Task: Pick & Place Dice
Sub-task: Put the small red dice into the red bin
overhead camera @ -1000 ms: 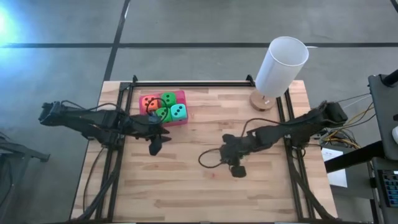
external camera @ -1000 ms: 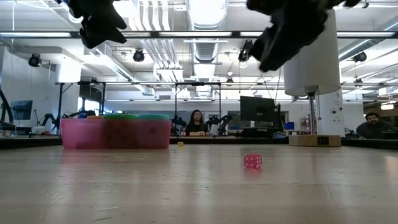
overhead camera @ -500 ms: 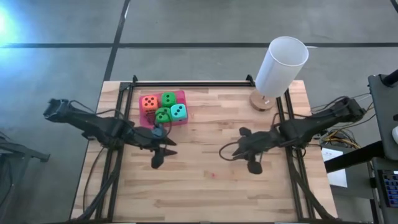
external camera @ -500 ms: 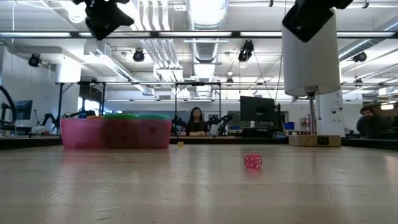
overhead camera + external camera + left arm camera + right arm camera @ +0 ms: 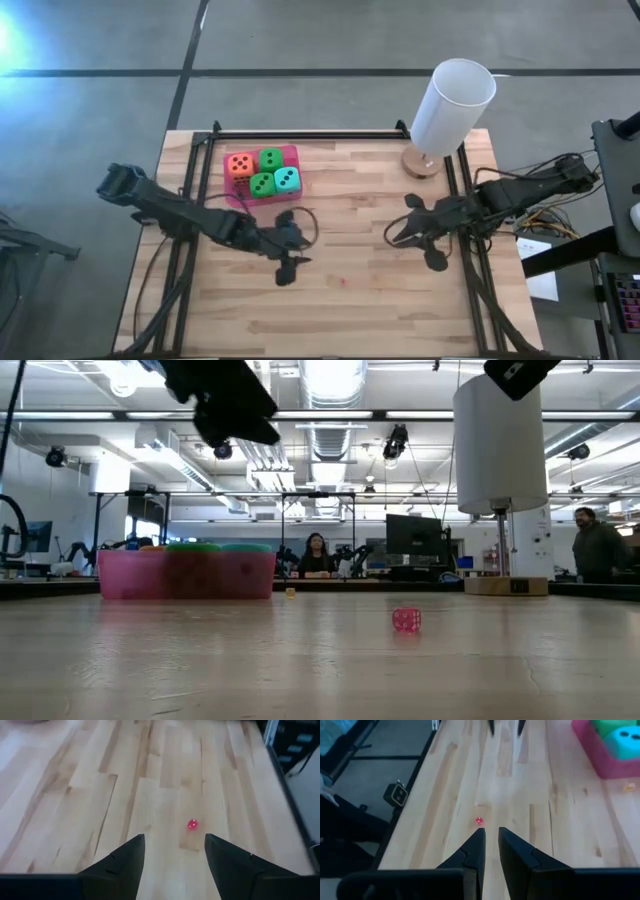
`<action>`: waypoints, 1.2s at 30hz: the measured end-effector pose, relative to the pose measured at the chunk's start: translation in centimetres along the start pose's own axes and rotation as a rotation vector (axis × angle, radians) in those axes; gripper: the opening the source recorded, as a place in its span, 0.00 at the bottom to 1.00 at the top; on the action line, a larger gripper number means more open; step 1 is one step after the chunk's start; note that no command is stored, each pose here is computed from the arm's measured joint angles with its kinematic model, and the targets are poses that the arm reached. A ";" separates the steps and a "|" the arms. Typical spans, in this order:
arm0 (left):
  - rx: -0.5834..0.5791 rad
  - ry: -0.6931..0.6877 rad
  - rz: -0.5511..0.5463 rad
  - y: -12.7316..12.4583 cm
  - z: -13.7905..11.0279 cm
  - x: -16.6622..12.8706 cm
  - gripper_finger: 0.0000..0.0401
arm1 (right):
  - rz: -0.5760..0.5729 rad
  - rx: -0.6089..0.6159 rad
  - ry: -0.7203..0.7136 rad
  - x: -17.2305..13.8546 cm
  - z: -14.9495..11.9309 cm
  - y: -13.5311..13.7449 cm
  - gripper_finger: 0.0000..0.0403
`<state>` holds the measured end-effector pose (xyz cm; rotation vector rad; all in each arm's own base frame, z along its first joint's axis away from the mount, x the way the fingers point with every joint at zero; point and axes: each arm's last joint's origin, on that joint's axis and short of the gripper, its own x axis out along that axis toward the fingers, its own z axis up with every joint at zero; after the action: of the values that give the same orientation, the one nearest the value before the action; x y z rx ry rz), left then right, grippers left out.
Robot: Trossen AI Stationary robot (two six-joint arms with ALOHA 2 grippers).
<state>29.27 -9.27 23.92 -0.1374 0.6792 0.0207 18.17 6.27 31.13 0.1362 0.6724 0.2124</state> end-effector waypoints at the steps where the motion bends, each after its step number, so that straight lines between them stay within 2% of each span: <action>1: 0.031 0.010 0.002 -0.3 0.2 0.6 0.54 | 0.002 -0.002 -0.009 -0.3 0.0 0.0 0.13; 5: 0.119 0.036 0.007 -1.4 1.1 3.4 0.55 | 0.002 -0.008 -0.005 -1.3 -0.4 -0.1 0.13; 14: 0.078 0.092 0.017 -3.1 1.8 9.1 0.57 | 0.001 -0.087 0.031 -2.4 -1.1 -0.3 0.13; 20: 0.079 0.136 0.014 -3.7 0.6 11.2 0.59 | 0.004 -0.093 0.019 -2.9 -1.2 -0.4 0.13; 25: 0.165 0.157 -0.104 -4.2 -0.3 12.9 0.60 | 0.006 -0.094 0.032 -3.3 -1.5 -0.4 0.13; 28: 0.202 0.190 -0.140 -4.0 -0.9 13.7 0.61 | 0.009 -0.092 0.030 -3.4 -1.6 -0.4 0.13; 36: 0.277 0.205 -0.155 -1.9 -1.4 15.6 0.60 | 0.009 -0.085 0.030 -3.4 -1.6 -0.4 0.13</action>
<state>40.71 -11.70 13.30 0.0759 0.8674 -0.2385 14.66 5.18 31.89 0.0546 0.6915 0.2519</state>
